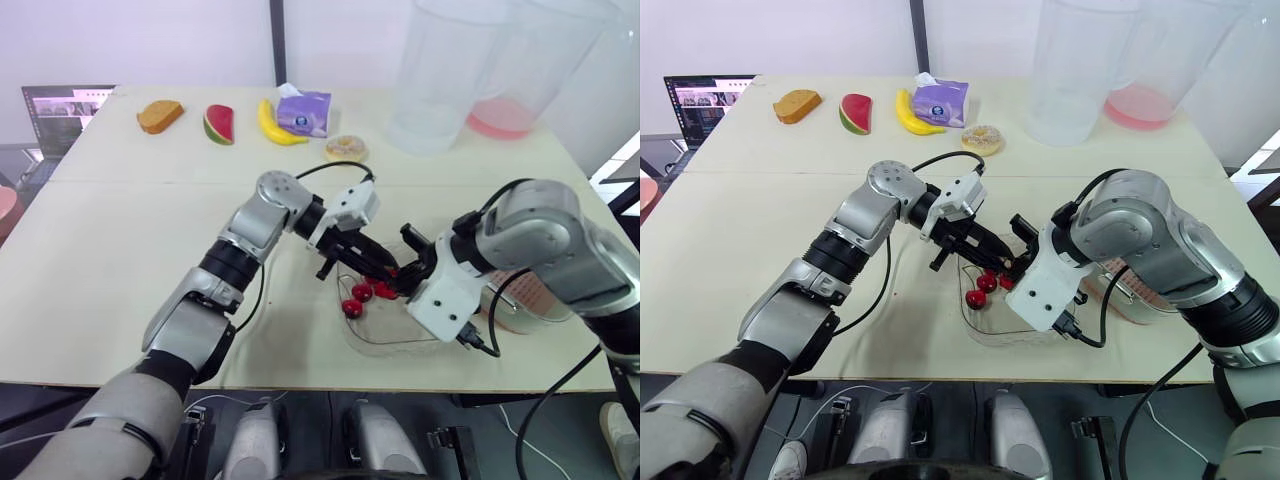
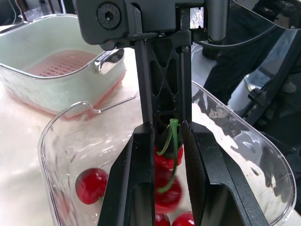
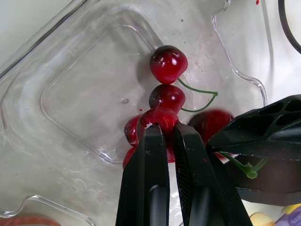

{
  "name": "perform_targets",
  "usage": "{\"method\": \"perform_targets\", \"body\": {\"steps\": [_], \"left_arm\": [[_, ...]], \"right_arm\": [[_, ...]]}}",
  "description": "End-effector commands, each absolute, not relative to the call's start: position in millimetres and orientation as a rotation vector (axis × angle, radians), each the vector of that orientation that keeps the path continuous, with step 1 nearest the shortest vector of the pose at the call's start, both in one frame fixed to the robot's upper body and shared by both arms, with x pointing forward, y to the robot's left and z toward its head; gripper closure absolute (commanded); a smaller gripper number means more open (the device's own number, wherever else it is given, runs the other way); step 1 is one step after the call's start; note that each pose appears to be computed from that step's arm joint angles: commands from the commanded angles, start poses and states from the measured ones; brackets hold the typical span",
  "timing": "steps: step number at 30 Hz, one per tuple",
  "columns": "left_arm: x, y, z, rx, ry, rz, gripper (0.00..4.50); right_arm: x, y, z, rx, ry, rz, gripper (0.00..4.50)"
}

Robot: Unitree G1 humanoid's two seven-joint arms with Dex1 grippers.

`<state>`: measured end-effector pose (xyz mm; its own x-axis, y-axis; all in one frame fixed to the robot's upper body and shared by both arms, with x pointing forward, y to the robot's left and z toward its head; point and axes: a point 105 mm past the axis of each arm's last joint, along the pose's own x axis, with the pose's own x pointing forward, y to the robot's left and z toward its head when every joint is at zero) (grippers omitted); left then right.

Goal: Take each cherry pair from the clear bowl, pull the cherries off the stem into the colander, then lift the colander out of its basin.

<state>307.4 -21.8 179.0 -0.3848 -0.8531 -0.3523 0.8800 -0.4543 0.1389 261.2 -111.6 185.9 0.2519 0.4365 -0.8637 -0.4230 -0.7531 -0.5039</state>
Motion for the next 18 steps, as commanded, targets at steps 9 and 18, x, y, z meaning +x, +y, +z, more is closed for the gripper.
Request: {"method": "perform_targets", "body": {"steps": [9,18], "left_arm": [[315,-21,190,0.422,0.088,-1.963,4.18],[316,-17,196,0.379,0.094,-1.965,4.18]], "right_arm": [[255,-106,196,-1.852,-0.092,1.57,4.5],[254,-106,194,-1.852,-0.093,1.573,4.5]]}}
